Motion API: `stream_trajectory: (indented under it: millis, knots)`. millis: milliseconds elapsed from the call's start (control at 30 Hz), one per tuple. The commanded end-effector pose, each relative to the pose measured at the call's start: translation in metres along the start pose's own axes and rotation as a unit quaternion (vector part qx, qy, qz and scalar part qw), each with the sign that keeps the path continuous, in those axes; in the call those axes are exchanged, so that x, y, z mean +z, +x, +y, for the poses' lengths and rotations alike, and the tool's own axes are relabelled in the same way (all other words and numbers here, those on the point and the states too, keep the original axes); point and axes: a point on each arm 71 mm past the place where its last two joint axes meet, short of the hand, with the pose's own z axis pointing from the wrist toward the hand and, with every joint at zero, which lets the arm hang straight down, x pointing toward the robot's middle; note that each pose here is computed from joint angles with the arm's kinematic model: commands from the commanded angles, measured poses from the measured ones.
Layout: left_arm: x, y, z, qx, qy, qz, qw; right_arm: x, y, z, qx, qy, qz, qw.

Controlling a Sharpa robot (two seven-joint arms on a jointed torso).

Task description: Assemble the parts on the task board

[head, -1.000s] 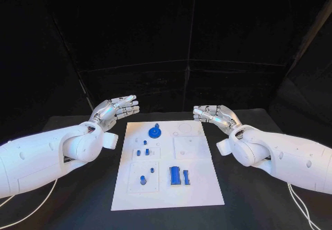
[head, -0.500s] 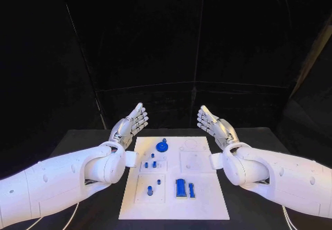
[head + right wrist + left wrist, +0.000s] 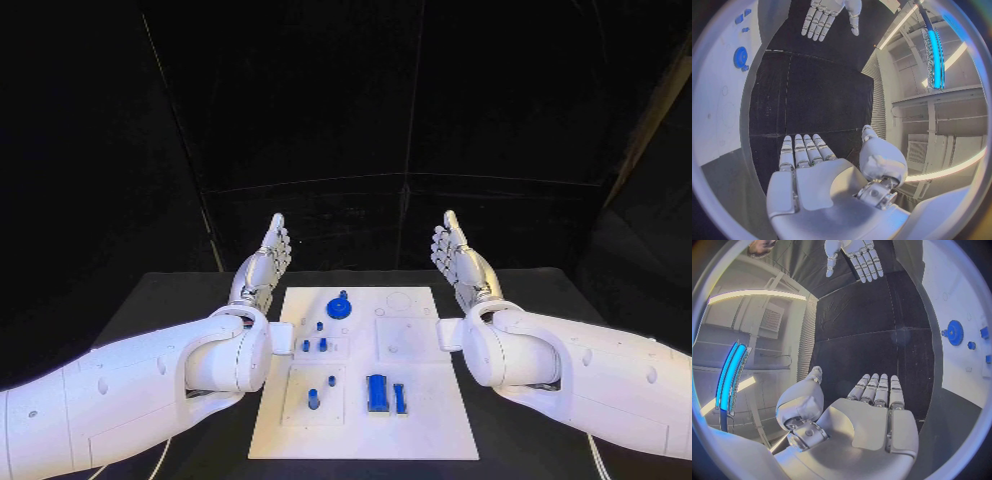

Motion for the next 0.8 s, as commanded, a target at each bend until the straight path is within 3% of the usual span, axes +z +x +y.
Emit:
stream_trajectory:
  millis: [33,800]
  knots:
    - [0.0001,-0.0007,-0.0039,0.013,0.018,-0.012,1.0,0.0001,-0.0008,0.0021,0.0,-0.007,-0.011,1.0]
    - [0.0001,-0.0007,-0.0039,0.013,0.018,-0.012,1.0,0.0001,-0.0008,0.0021,0.0,-0.007,-0.011,1.0]
